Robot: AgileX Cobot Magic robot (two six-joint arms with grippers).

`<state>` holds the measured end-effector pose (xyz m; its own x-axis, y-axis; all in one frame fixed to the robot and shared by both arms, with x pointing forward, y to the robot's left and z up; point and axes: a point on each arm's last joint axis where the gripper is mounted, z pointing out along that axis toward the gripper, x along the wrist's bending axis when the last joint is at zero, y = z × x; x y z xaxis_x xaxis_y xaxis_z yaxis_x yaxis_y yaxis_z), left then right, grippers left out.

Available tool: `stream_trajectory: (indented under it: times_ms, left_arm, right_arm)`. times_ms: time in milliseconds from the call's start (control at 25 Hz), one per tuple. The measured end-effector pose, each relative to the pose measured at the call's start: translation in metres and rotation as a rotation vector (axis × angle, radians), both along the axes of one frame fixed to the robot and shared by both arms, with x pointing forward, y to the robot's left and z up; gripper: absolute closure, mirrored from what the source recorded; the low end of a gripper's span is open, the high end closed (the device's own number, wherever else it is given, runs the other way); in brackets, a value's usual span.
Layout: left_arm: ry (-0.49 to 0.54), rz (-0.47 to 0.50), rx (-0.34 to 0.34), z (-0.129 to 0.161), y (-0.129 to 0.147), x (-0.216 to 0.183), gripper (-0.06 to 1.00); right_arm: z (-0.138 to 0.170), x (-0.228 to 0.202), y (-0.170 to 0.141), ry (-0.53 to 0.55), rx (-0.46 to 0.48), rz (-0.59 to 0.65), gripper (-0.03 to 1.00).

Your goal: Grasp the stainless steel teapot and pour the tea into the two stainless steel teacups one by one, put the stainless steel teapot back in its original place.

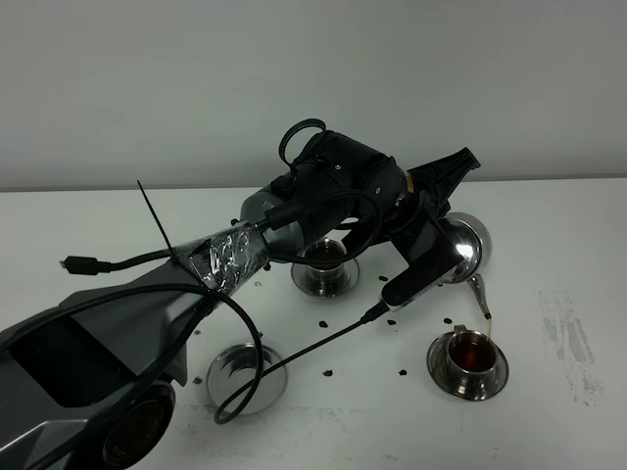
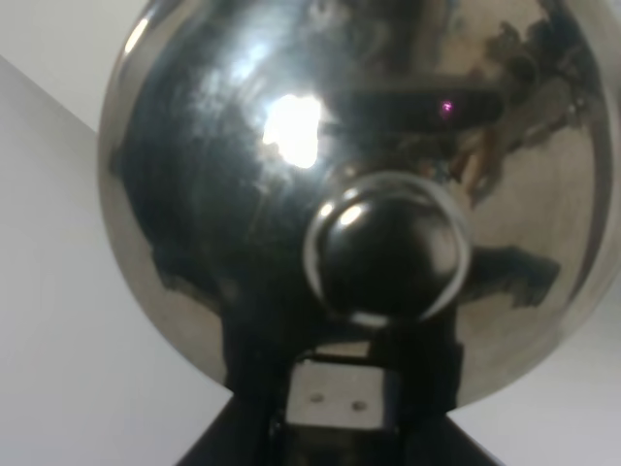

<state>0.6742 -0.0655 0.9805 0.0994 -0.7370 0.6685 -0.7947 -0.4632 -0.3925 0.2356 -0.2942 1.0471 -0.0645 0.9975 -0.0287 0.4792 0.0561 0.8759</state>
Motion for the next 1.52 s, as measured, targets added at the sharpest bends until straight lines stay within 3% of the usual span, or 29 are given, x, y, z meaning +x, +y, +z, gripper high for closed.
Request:
stream_trajectory:
  times_ms: [1520]
  left_arm:
    - [-0.002,-0.001,0.003,0.0000,-0.0004,-0.0003,0.68]
  right_arm:
    - [0.0000,0.0000,0.0000,0.000,0.000,0.000,0.41]
